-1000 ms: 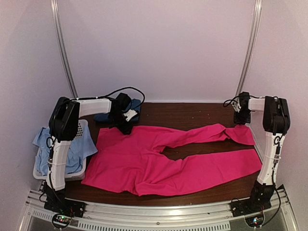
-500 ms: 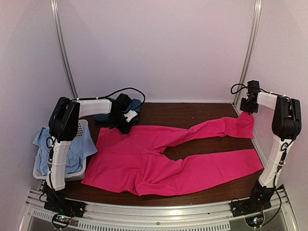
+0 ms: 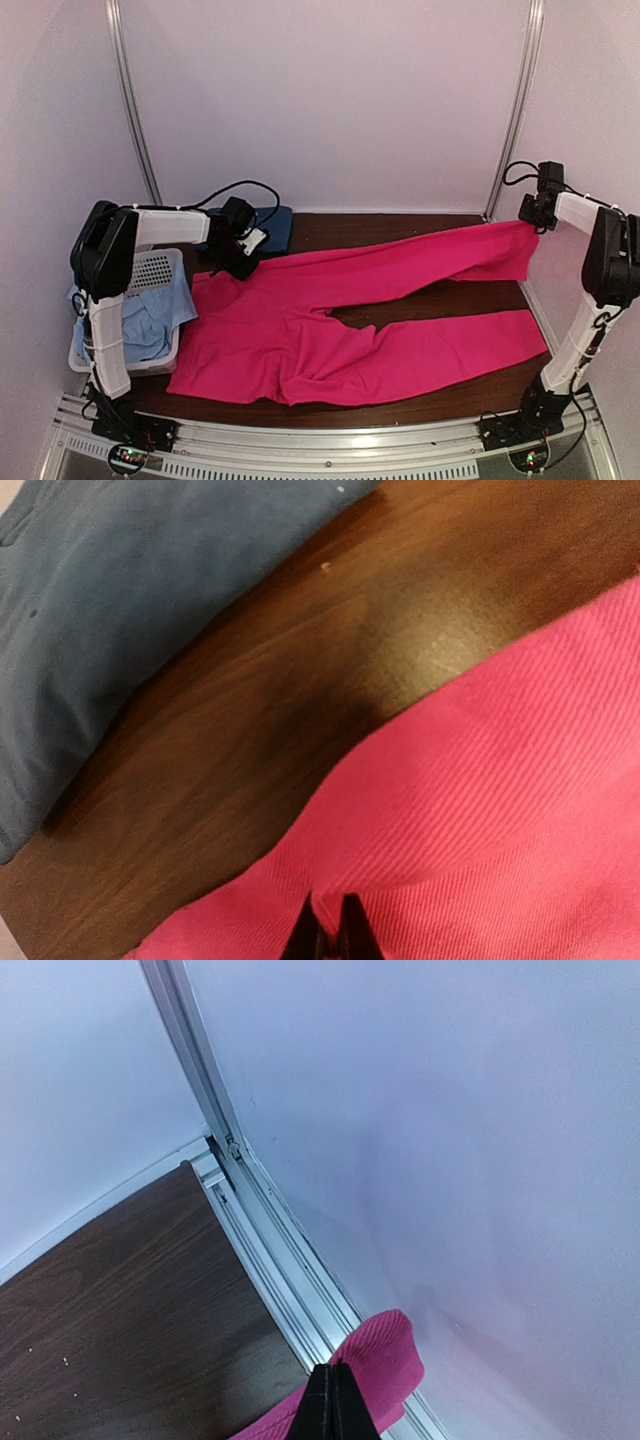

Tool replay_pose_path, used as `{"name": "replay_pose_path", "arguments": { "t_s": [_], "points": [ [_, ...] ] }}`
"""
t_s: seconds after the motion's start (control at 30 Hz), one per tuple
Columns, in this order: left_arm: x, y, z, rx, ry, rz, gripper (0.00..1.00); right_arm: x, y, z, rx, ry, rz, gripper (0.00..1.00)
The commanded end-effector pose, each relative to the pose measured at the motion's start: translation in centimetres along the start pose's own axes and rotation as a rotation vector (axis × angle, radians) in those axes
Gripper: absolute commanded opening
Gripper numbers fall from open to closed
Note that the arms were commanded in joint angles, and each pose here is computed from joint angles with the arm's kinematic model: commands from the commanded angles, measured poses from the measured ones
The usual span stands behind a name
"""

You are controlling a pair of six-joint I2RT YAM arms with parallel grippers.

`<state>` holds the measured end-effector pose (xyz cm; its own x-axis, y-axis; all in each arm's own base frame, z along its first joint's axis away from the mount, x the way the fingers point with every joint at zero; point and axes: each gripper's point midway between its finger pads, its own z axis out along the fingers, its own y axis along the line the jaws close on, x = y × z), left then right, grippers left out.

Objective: Fold and stack the mixed laundry pile
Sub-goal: Flatten out the crumpled trousers at the center of the board.

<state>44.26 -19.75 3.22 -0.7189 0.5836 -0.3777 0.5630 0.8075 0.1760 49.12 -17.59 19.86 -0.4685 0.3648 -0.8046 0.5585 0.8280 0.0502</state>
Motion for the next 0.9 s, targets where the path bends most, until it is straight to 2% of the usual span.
{"name": "replay_pose_path", "arguments": {
  "t_s": [0.0,0.13,0.3,0.43,0.53,0.63,0.7,0.87],
  "points": [
    [-0.6,4.6,-2.8,-0.162,-0.071,-0.091,0.0,-1.2,-1.6,0.3,0.049,-0.067,0.048,0.0],
    [-2.0,4.3,-2.8,-0.136,-0.12,-0.091,0.0,-0.8,-0.9,1.6,0.021,-0.055,0.063,0.0],
    [-4.3,6.3,-3.9,-0.231,-0.21,-0.126,0.0,-1.2,-0.8,1.9,0.022,-0.075,0.08,0.0],
    [-6.6,5.6,-5.5,-0.238,-0.316,-0.079,0.0,-3.1,-0.5,-1.6,-0.026,-0.133,0.112,0.0],
    [-7.4,5.3,-5.7,-0.24,-0.346,-0.073,0.0,-3.6,-0.8,-5.2,-0.045,-0.183,0.14,0.0],
    [-8.2,5.0,-5.5,-0.246,-0.368,-0.06,0.0,-2.9,-1.3,-6.7,-0.039,-0.18,0.149,0.0],
    [-8.7,5.1,-5.2,-0.265,-0.372,-0.043,0.0,-2.7,-1.5,-6.4,-0.024,-0.176,0.142,0.0],
    [-10.1,7.3,-4.6,-0.387,-0.336,-0.047,0.0,-2.9,-0.9,-2.4,0.03,-0.127,0.086,0.0]
  ]
}}
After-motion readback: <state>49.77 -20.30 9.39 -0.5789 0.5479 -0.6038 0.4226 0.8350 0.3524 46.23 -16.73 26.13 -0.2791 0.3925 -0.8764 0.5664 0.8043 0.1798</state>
